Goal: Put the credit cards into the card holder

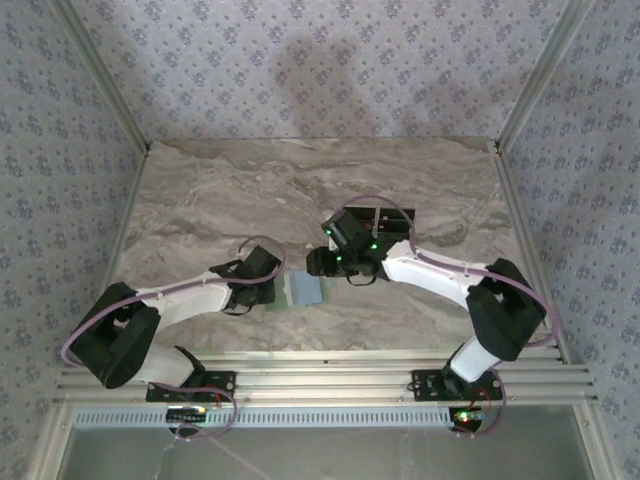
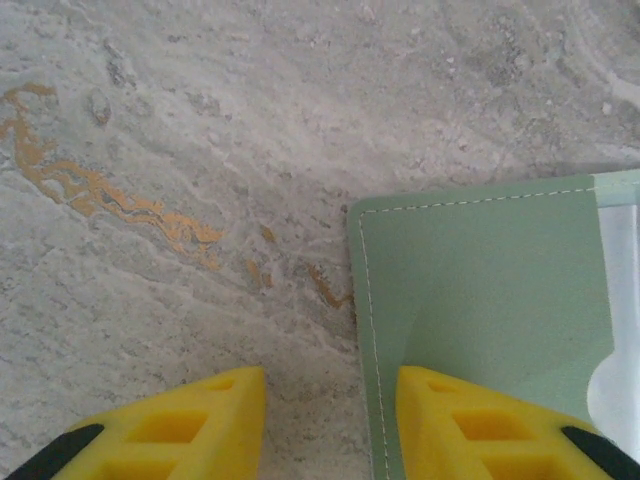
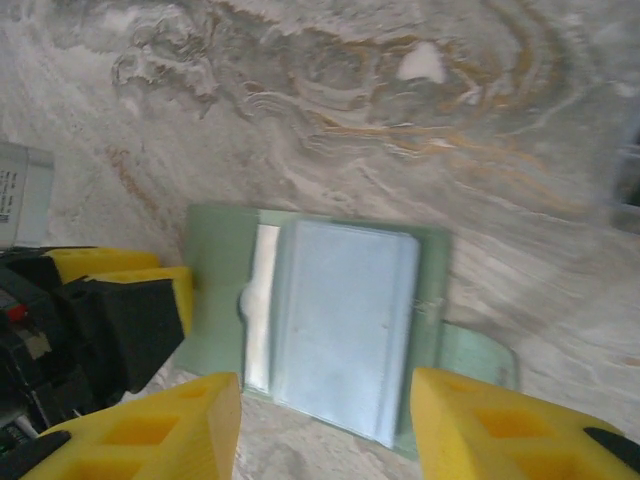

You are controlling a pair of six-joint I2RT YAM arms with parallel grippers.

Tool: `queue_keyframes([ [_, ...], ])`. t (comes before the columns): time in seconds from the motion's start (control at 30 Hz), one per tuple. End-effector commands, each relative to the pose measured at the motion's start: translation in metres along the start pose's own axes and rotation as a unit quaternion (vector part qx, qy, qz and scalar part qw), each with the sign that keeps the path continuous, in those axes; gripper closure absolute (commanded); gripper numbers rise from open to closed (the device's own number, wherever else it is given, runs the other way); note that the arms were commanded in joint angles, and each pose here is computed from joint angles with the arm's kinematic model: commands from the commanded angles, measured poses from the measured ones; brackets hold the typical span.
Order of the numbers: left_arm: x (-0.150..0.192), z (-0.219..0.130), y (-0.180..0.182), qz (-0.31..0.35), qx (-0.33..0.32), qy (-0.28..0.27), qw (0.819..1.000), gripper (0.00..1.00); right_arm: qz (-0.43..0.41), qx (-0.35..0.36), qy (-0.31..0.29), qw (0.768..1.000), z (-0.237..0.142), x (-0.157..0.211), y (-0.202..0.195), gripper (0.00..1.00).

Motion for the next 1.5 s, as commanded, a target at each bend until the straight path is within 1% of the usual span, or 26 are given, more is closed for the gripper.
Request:
queue_keyframes([
  [0.0, -0.004, 0.001, -0.004, 0.011, -0.003, -0.006, 1.000, 0.61, -0.002, -0.006, 0.030, 1.000, 0.019, 0.006, 0.005, 0.50],
  [0.17, -0.006, 0.000, -0.007, 0.013, 0.001, -0.007, 1.000, 0.61, 0.005, -0.005, 0.048, 0.999, 0.041, 0.011, 0.002, 0.50],
  [0.3, -0.006, 0.000, -0.007, 0.014, 0.002, -0.008, 1.000, 0.61, 0.009, -0.004, 0.055, 0.998, 0.051, 0.013, -0.001, 0.51],
  [0.53, -0.007, 0.001, -0.009, 0.017, 0.003, -0.007, 1.000, 0.61, 0.017, 0.005, 0.068, 0.998, 0.063, 0.019, -0.008, 0.51],
  [0.73, -0.007, 0.003, -0.009, 0.018, 0.003, -0.008, 1.000, 0.61, 0.026, 0.013, 0.075, 0.997, 0.068, 0.025, -0.014, 0.48],
  [0.87, -0.007, 0.005, -0.010, 0.019, 0.003, -0.007, 1.000, 0.61, 0.038, -0.003, 0.081, 0.996, 0.075, 0.028, -0.013, 0.48],
  [1.17, -0.008, 0.004, -0.012, 0.022, 0.010, -0.010, 1.000, 0.61, 0.070, -0.081, 0.066, 0.992, 0.078, 0.020, 0.001, 0.49],
  [1.3, -0.011, 0.000, -0.013, 0.020, 0.013, -0.017, 1.000, 0.61, 0.072, -0.093, 0.066, 0.991, 0.077, 0.018, 0.005, 0.49],
  [1.37, -0.014, -0.005, -0.012, 0.018, 0.014, -0.028, 0.999, 0.59, 0.071, -0.095, 0.062, 0.991, 0.075, 0.016, 0.007, 0.50],
  [1.47, -0.022, -0.017, -0.011, 0.007, 0.018, -0.049, 0.999, 0.48, 0.067, -0.096, 0.061, 0.991, 0.071, 0.016, 0.012, 0.50],
])
Point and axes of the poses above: each hand's point on the last joint's axis, 136 mm out from that joint toward the fingers, its own z axis out along the fingers, its own y axis along the line the jaws close on, x = y × z, the point moved 5 cm from there along -z, back along the fingers, and after that the axes turned 6 degrees about -z, right-handed, at the moved point
